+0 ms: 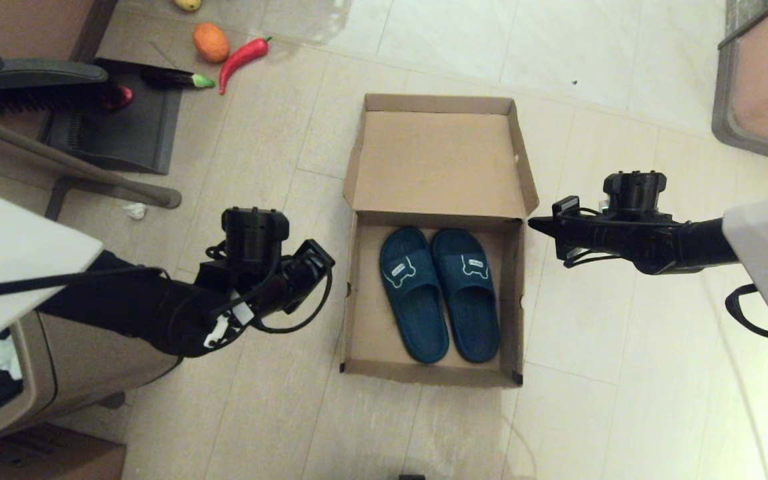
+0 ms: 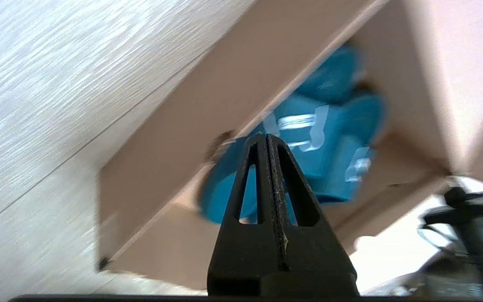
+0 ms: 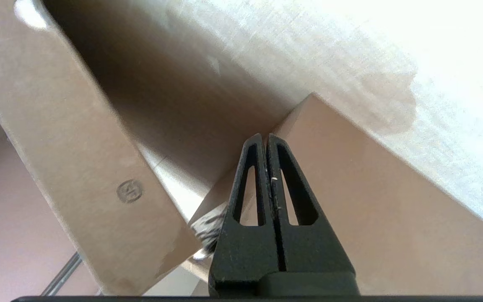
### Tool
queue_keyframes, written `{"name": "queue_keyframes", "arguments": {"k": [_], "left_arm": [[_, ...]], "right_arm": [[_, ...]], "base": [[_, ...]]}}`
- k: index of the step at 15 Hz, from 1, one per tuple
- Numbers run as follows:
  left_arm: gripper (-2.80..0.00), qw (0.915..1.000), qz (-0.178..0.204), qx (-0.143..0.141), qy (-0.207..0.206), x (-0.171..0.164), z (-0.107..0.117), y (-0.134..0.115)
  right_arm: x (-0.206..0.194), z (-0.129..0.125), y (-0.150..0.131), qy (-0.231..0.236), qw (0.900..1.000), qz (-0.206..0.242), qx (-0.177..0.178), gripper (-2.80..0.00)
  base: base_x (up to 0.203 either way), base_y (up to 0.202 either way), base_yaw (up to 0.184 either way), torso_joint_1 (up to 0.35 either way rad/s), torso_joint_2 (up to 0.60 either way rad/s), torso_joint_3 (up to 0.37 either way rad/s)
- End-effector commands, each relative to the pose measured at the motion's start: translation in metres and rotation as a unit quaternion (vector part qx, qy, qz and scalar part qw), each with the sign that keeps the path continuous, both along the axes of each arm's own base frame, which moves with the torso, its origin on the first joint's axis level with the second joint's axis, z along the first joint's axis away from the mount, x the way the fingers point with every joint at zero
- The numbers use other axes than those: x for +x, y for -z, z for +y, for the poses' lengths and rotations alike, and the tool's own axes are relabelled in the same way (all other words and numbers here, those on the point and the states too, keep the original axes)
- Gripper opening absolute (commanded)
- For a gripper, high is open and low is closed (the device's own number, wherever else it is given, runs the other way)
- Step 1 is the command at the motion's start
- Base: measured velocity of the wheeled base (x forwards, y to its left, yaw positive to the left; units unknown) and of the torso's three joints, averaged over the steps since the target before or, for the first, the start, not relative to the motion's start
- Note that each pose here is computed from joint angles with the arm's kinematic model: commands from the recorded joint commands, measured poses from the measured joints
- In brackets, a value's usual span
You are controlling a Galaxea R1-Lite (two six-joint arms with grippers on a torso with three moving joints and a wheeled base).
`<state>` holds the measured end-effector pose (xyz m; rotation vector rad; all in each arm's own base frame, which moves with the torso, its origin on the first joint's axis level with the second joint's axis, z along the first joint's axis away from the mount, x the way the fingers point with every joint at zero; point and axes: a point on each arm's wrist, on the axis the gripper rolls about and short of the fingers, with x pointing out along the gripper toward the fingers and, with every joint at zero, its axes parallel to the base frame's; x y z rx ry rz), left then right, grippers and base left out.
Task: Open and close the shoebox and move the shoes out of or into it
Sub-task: Close the shoe box
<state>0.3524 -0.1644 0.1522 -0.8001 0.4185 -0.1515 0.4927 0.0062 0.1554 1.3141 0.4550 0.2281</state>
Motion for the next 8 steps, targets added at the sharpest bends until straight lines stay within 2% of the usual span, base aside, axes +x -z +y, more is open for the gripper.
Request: {"name": "queue_keyframes", "arguments": {"k": [1,4,8], "left_arm": [[-2.80,0.9997,-0.016,-0.011,-0.012,0.006,0.009,-0.010],[-2.80,0.9990,-0.025,-0.019,-0.031,0.046,0.011,0.011],[-2.80,0.9978,-0.053,-0.040,-0.003,0.092,0.000,0.043]], "right_arm": [[-0.002,-0.001,-0.008,0.000,1.000,-0.003,0.004,-2.80],[-0.001,0.009,-0.017,-0.010,1.000,0.003,0.006,-2.80],[0.006,0.020,-0.013,-0.020,1.000,0.000,0.006,-2.80]], "base": [[0.000,0.000,0.000,0.000,0.00,0.000],[0.000,0.000,0.000,0.000,0.00,0.000],[0.000,0.000,0.000,0.000,0.00,0.000]]}}
